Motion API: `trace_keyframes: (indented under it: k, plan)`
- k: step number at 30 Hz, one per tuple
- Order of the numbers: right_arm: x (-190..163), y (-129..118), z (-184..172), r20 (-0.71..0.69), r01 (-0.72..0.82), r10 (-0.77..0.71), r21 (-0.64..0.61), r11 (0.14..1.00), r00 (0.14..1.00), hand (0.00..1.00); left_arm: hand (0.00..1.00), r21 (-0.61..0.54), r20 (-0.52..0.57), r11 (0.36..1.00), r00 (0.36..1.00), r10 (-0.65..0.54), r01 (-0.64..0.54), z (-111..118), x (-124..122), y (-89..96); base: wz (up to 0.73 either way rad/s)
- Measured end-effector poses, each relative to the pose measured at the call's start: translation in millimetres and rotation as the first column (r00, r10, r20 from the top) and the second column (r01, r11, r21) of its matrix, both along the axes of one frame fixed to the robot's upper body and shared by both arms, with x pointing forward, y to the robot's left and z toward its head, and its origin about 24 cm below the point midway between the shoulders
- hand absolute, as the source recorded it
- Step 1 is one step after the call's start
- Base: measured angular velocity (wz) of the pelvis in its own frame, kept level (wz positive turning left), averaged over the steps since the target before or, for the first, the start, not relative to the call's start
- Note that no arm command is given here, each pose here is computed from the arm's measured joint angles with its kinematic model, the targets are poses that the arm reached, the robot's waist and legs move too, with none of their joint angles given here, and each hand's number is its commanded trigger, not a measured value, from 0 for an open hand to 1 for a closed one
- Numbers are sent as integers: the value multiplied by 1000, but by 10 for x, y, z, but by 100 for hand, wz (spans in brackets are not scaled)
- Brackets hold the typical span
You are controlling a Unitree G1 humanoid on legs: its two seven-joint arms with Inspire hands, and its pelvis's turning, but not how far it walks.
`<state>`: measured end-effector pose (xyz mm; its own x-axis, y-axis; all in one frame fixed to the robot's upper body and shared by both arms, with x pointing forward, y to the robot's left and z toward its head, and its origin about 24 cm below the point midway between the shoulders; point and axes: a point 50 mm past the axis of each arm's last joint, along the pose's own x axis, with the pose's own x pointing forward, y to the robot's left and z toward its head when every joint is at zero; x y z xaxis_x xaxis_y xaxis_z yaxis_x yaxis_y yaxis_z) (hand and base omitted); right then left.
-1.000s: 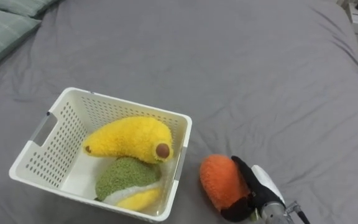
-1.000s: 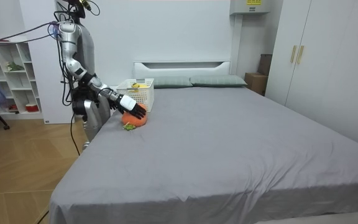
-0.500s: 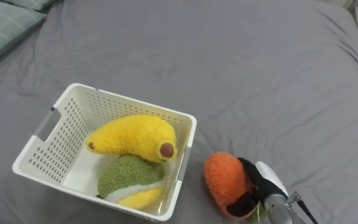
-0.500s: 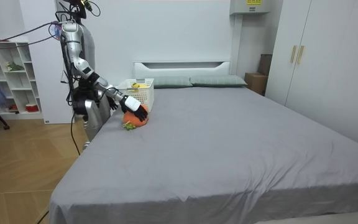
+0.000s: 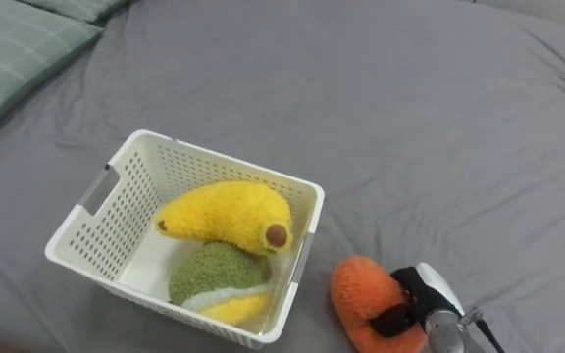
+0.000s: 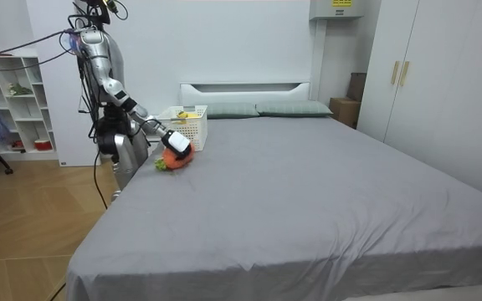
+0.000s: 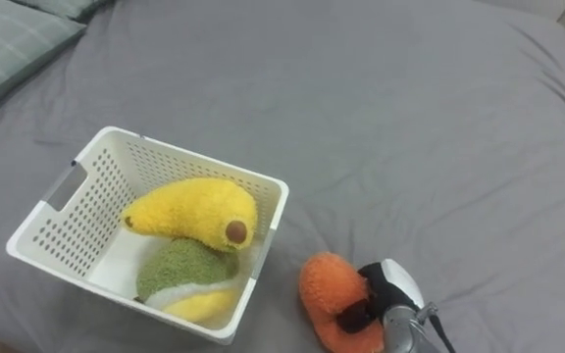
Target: Collect toys from the bed
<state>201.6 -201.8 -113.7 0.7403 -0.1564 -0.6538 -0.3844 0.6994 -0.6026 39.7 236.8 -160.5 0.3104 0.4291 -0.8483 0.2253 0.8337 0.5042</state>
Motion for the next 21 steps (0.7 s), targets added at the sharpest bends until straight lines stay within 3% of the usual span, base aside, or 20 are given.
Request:
trace_keyframes:
  k: [10, 21]
  plan:
    - [-20, -26, -12, 5, 43, -43, 8, 999, 999, 100, 0, 19, -11, 999, 1000, -26, 26, 6, 10, 16, 1]
    - [252, 23, 295, 201, 64, -84, 104, 992, 976, 100, 0, 23, 5, 999, 1000, -29, 29, 12, 65, 15, -5]
